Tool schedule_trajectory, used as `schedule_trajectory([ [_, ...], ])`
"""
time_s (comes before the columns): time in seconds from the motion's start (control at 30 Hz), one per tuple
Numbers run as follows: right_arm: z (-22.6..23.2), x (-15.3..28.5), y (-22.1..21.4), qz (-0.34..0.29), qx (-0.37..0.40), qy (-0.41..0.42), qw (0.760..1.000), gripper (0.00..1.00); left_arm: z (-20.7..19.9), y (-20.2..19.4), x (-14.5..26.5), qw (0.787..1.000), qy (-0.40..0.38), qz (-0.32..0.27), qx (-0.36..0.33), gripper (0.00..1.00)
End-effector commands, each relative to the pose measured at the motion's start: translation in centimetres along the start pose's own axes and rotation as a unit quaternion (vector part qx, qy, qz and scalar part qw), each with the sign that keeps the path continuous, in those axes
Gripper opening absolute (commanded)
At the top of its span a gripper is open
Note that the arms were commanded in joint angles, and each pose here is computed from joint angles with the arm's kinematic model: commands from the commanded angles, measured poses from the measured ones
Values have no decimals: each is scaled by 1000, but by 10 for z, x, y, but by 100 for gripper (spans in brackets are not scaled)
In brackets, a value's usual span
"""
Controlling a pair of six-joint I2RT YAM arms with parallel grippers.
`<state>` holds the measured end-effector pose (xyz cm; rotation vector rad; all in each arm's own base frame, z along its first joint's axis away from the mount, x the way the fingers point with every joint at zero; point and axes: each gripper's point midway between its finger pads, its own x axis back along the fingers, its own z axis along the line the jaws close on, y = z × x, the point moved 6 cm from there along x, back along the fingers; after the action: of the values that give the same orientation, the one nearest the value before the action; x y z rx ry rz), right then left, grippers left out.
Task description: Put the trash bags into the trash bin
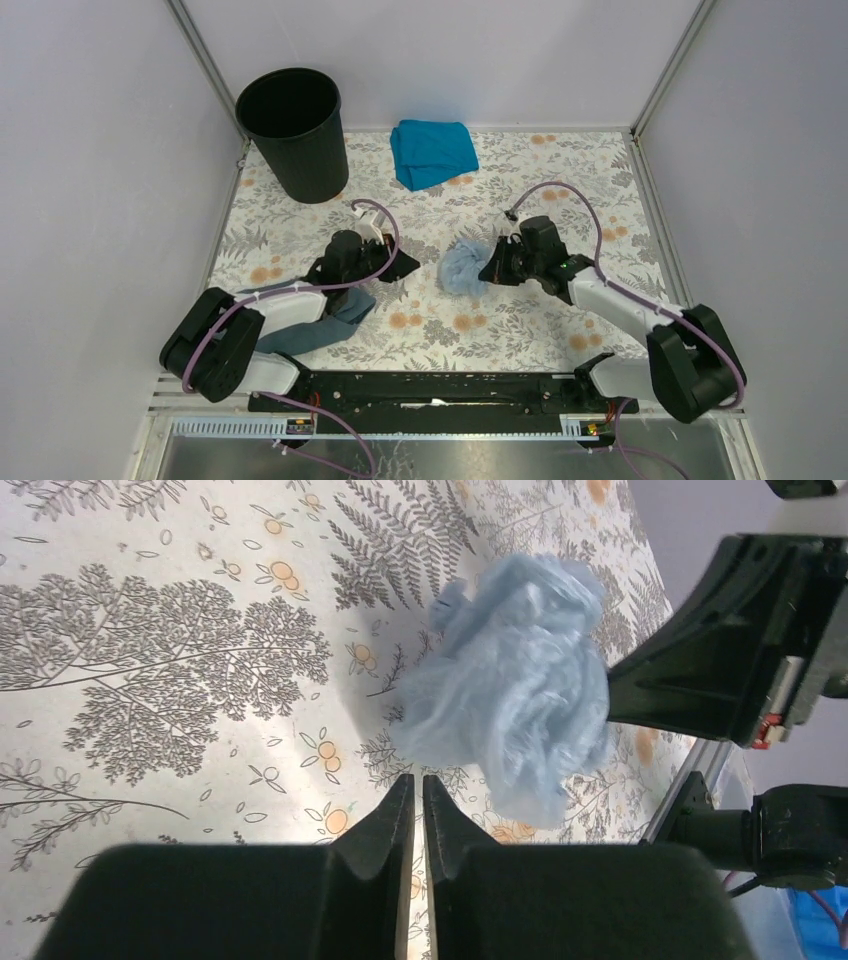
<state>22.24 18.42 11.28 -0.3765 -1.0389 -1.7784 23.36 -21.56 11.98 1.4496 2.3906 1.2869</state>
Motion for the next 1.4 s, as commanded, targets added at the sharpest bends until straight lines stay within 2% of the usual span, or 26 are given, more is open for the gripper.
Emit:
schedule_trajectory([
  [0.0,-9,23,-11,-3,31,-42,999,0,-9,20,7,998,-23,-61,-8,7],
  [0.17,-10,41,-9,-14,65,-61,996,0,-11,23,13,998,-25,-59,-12,6],
  [0.2,-6,42,-11,-11,71,-42,997,0,-15,23,13,998,-36,-49,-19,13],
  [0.23,-1,41,-12,-8,76,-17,997,0,-21,24,13,997,-57,-36,-24,26],
  [0.33,13,37,-18,9,88,59,994,0,-47,27,12,991,-132,-5,-22,77],
  [0.4,19,33,-19,16,95,89,991,0,-65,26,7,987,-159,12,-35,95],
  [0.43,22,30,-20,20,101,98,990,0,-72,23,2,986,-157,24,-42,98],
  [0.57,32,22,-19,24,117,118,986,0,-67,17,-24,994,-92,51,-28,99],
  [0.7,36,20,-22,26,122,126,984,0,-49,12,-44,997,-19,70,-17,90],
  [0.83,34,20,-26,29,125,124,984,0,-54,1,-56,995,-37,89,-18,88],
  [0.9,33,19,-27,32,126,121,984,0,-54,-4,-60,994,-40,101,-20,77],
  [1.0,31,18,-29,36,125,119,984,0,-50,-5,-60,995,-25,96,-21,44],
  [1.07,28,18,-32,40,122,112,985,0,-46,3,-53,997,3,70,-30,28],
  [1.13,22,19,-36,43,115,94,988,0,-43,18,-42,998,21,39,-42,22],
  [1.23,4,22,-45,56,88,25,994,0,-30,40,-21,998,50,-7,-44,10],
  [1.37,-6,26,-55,63,66,-1,996,0,-19,63,9,997,41,-62,-22,7],
])
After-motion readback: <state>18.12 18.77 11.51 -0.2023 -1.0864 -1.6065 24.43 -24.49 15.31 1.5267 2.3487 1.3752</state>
